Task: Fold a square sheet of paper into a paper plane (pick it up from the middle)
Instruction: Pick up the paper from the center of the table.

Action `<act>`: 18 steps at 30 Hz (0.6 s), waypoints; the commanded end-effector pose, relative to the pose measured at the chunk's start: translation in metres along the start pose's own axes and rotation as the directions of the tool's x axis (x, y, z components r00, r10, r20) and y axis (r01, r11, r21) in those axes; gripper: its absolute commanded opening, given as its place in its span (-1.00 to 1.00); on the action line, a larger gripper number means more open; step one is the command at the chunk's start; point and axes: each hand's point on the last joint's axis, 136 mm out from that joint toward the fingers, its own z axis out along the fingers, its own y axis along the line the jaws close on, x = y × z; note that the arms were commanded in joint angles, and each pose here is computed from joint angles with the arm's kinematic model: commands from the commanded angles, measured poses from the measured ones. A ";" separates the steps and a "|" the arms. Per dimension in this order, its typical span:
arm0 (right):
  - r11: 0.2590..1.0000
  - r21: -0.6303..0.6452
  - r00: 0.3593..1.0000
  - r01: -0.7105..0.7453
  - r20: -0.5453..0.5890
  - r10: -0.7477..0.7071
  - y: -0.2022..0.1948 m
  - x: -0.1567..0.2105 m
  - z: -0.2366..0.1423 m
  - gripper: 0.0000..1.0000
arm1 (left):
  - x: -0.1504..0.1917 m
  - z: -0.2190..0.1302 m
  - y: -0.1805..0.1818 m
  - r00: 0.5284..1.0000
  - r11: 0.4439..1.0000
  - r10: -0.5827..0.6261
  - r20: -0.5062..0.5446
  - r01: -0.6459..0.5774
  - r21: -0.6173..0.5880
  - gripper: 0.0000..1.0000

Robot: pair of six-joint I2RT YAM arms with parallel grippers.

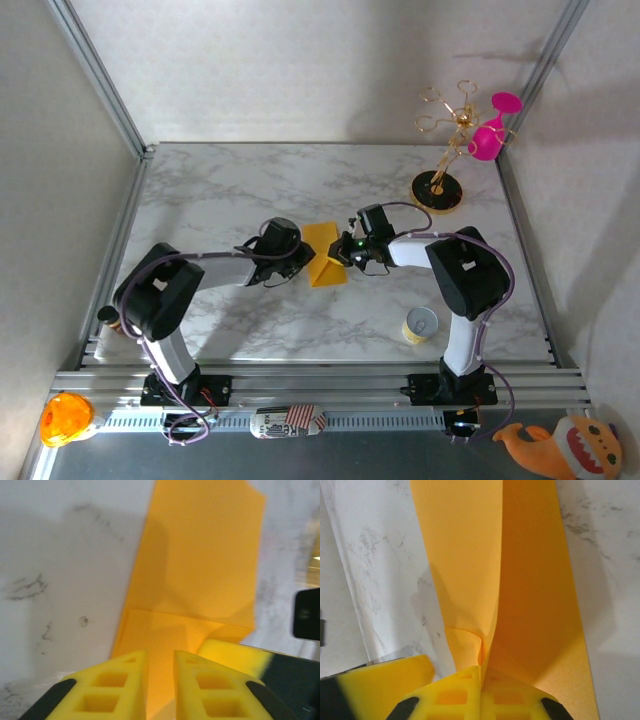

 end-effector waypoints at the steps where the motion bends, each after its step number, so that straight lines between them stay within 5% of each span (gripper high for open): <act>1: 0.997 -0.045 0.997 0.065 0.031 -0.064 0.016 -0.004 -0.005 -0.98 | -0.015 -0.027 -0.013 1.000 0.998 0.007 0.027 -0.008 0.056 -0.40; 9: 0.937 -0.264 0.972 0.230 0.117 -0.206 0.086 -0.021 -0.056 -0.98 | -0.027 -0.079 -0.040 0.989 0.963 0.120 0.082 -0.136 0.234 0.59; 14: 0.888 -0.397 0.972 0.233 0.093 -0.214 0.110 -0.017 -0.078 -0.96 | -0.019 -0.098 -0.066 0.987 0.907 0.138 0.083 -0.160 0.390 0.96; 18: 0.858 -0.460 0.974 0.227 0.088 -0.210 0.122 -0.013 -0.089 -0.94 | -0.013 -0.107 -0.083 0.993 0.855 0.105 0.052 -0.117 0.505 0.99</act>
